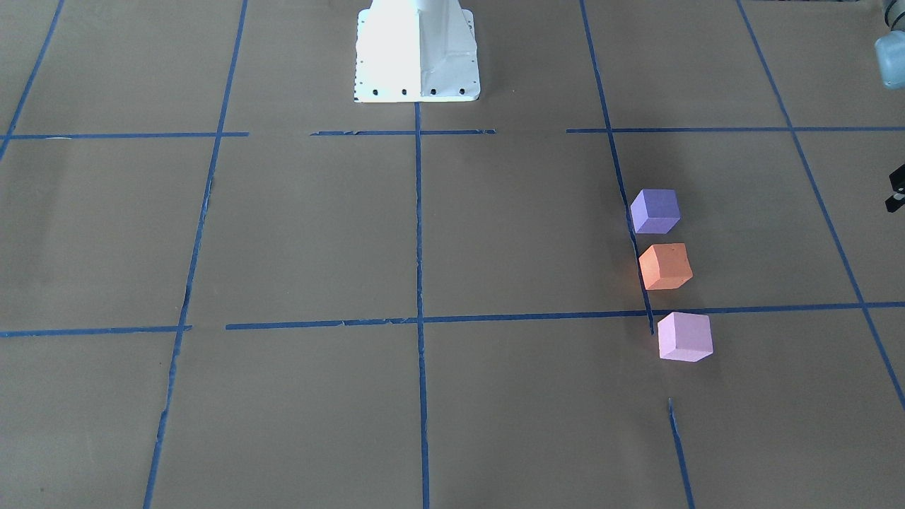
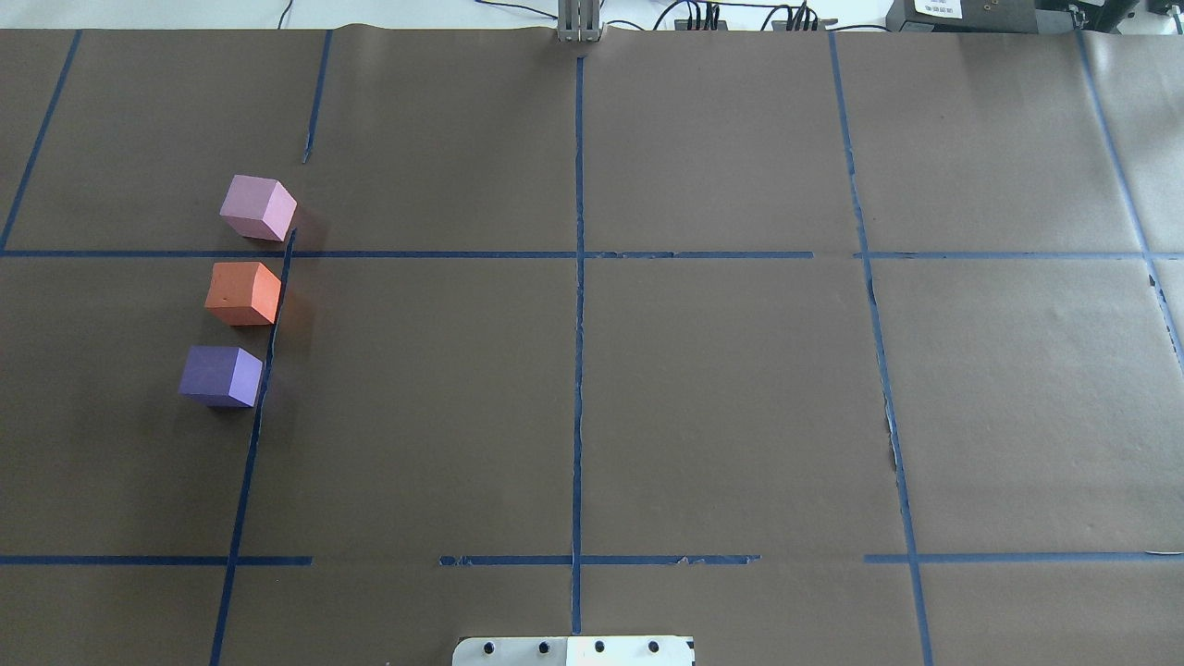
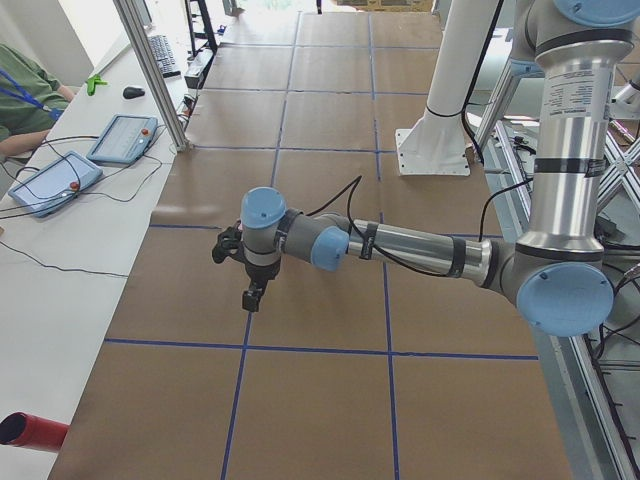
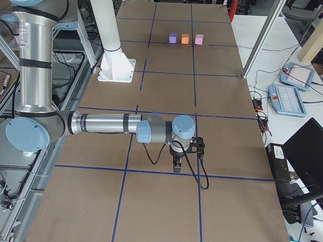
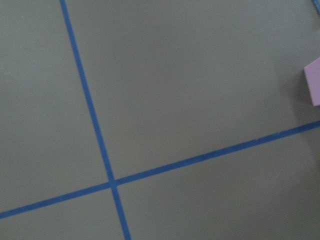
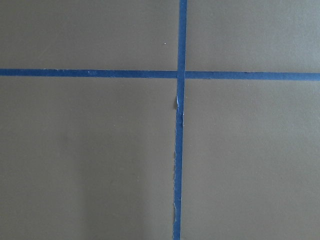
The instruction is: Arrange blocks in a line
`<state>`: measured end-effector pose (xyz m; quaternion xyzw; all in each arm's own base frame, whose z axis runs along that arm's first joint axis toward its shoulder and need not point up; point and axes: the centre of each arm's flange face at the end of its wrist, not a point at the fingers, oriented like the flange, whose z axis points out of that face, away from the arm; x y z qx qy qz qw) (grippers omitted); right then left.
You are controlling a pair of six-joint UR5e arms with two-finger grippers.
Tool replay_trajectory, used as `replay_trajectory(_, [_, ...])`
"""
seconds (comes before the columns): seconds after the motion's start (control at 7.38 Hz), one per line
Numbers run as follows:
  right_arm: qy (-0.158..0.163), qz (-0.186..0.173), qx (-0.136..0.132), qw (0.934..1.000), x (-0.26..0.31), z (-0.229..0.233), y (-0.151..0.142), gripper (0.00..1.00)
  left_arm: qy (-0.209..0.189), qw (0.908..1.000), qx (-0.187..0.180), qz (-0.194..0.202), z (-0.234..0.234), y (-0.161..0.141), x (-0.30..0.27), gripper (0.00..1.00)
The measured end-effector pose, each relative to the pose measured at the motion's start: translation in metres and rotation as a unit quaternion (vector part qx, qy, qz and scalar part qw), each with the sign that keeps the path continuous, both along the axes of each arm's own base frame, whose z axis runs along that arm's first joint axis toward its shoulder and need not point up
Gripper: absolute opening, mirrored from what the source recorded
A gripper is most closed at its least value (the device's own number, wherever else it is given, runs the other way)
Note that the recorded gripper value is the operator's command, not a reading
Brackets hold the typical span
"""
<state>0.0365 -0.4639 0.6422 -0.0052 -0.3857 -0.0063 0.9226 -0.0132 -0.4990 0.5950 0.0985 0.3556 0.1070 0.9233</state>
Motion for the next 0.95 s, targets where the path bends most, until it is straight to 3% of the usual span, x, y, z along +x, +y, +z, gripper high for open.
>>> replay_trajectory(0.41, [0.000, 0.000, 0.000, 1.0000, 0.000, 0.000, 0.000, 1.00, 0.009, 0.9953, -0.095, -0.014, 0.032, 0.018, -0.034, 1.00])
replay_trajectory(0.95, [0.000, 0.000, 0.000, 1.0000, 0.000, 0.000, 0.000, 1.00, 0.013, 0.9919, -0.126, -0.015, 0.054, 0.022, -0.036, 1.00])
